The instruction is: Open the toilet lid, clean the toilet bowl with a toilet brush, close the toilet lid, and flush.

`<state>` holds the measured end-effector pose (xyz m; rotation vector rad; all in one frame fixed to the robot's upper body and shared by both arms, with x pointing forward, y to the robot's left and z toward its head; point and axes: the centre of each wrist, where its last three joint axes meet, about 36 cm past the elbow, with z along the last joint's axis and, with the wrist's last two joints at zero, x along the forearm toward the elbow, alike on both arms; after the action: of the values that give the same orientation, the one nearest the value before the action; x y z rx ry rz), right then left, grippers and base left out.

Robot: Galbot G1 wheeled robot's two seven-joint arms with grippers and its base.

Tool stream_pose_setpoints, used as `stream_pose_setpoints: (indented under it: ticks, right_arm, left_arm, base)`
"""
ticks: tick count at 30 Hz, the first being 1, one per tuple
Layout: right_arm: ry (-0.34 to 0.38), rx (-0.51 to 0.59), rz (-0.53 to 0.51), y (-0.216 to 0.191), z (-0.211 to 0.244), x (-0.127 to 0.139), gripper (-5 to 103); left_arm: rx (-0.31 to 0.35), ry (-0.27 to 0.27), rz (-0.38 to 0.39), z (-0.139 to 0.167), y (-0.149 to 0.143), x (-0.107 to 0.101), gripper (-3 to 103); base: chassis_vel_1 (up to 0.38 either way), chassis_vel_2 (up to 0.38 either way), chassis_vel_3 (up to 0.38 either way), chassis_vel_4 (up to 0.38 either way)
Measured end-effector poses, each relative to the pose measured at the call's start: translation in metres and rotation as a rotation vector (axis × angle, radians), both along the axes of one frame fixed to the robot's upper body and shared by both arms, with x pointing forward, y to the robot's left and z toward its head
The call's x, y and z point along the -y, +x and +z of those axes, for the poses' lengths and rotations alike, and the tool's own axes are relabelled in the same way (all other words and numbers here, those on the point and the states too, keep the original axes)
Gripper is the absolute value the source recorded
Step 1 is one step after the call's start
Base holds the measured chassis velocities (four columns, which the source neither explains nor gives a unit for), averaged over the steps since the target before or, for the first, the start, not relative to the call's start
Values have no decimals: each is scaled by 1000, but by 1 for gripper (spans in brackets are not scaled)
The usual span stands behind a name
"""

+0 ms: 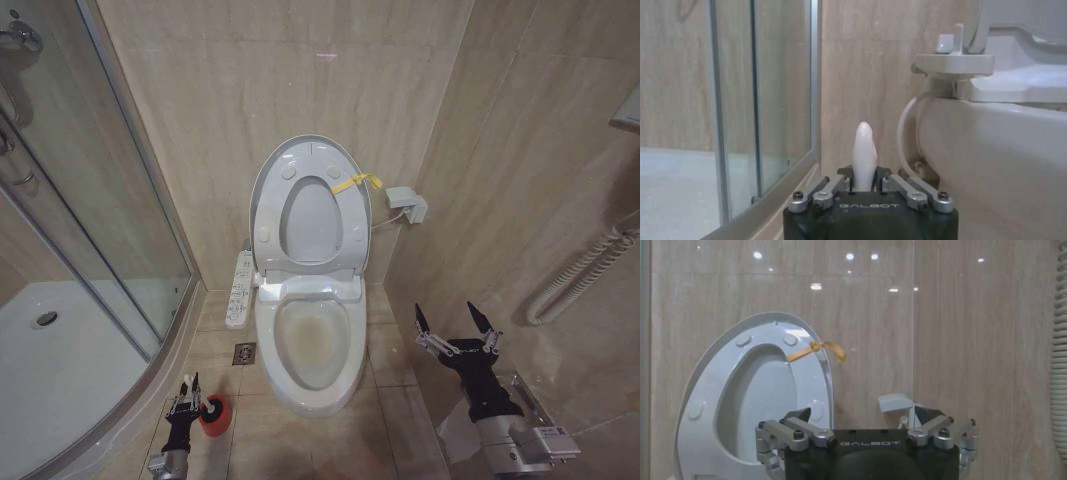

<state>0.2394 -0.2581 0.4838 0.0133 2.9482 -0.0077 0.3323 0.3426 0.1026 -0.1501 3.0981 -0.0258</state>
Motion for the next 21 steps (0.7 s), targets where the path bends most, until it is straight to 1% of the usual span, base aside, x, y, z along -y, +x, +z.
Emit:
stream_pose_setpoints:
  ticks: [2, 7, 8, 15, 16, 17, 18, 21]
  right_arm:
    - [0, 0, 0, 0, 0, 0, 100]
    - [0, 0, 0, 0, 0, 0, 100]
    - [0, 0, 0, 0, 0, 0, 100]
    - [0, 0, 0, 0, 0, 0, 100]
    - [0, 0, 0, 0, 0, 0, 100]
    - [0, 0, 0, 0, 0, 0, 100]
    - [0, 0, 0, 0, 0, 0, 100]
    - [0, 0, 0, 0, 0, 0, 100]
  left_arm:
    - [-2, 3, -1, 0, -3, -1, 23]
    - [-6, 14, -7, 0, -10, -2, 23]
    - [-3, 19, -9, 2, -10, -3, 50]
    - [14, 32, -20, 9, -19, -4, 50]
    - [17, 33, -21, 10, -20, -4, 77]
    - [30, 34, -23, 14, -21, -3, 77]
    - [30, 34, -23, 14, -21, -3, 77]
    - [74, 45, -29, 29, -21, 2, 77]
  base:
    - [0, 0, 0, 0]
    - [0, 0, 0, 0]
    - [0, 0, 0, 0]
    - [0, 0, 0, 0]
    - [0, 0, 0, 0]
    - [0, 0, 0, 0]
    - [0, 0, 0, 0]
    - [0, 0, 0, 0]
